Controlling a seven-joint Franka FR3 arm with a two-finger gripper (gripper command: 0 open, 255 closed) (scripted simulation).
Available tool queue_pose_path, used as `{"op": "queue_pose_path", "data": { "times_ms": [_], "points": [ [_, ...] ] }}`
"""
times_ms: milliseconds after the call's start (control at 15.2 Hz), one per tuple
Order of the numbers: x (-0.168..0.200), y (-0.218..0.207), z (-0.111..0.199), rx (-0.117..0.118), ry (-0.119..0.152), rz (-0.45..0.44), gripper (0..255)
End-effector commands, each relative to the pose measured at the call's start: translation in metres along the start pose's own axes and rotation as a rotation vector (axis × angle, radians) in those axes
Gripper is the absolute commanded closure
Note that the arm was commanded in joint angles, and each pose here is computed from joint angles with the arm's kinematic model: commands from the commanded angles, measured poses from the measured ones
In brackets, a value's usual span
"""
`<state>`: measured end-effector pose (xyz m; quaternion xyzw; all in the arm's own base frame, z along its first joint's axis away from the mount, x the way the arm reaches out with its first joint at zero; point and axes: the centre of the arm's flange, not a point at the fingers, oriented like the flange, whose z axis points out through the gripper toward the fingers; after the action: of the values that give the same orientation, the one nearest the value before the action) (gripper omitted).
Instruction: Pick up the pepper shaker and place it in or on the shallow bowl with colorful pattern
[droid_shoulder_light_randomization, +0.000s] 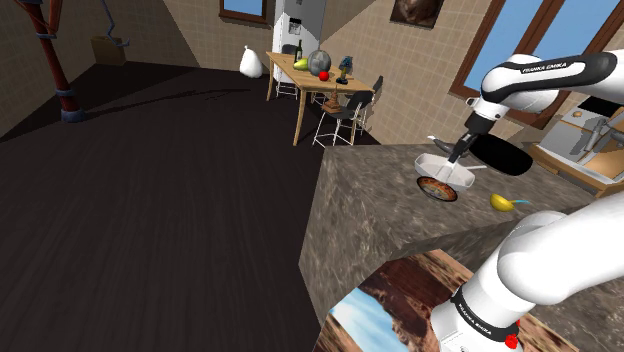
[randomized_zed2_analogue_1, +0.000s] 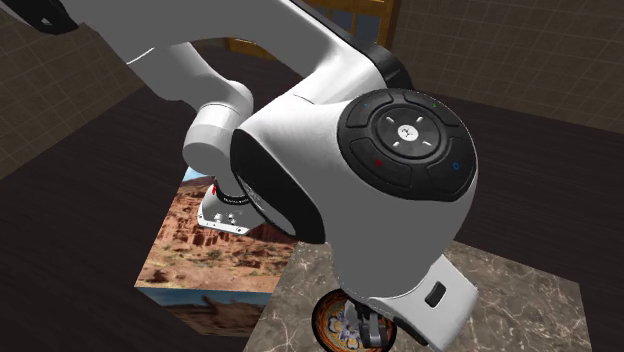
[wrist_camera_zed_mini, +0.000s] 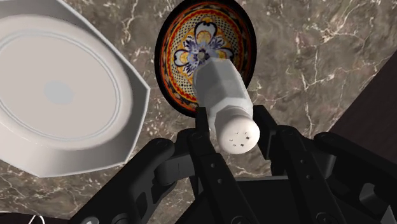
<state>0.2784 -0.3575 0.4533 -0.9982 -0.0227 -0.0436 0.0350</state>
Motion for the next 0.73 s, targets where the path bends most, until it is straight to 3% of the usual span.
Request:
{"op": "queue_pose_path", "data": {
  "times_ms": [0, 330, 660],
  "points": [
    [0.000, 0.001, 0.010, 0.000, 0.001, 0.000, 255],
    [-0.003, 0.002, 0.036, 0.000, 0.001, 0.000, 255],
    [-0.003, 0.002, 0.036, 0.000, 0.001, 0.000, 255]
  ]
}}
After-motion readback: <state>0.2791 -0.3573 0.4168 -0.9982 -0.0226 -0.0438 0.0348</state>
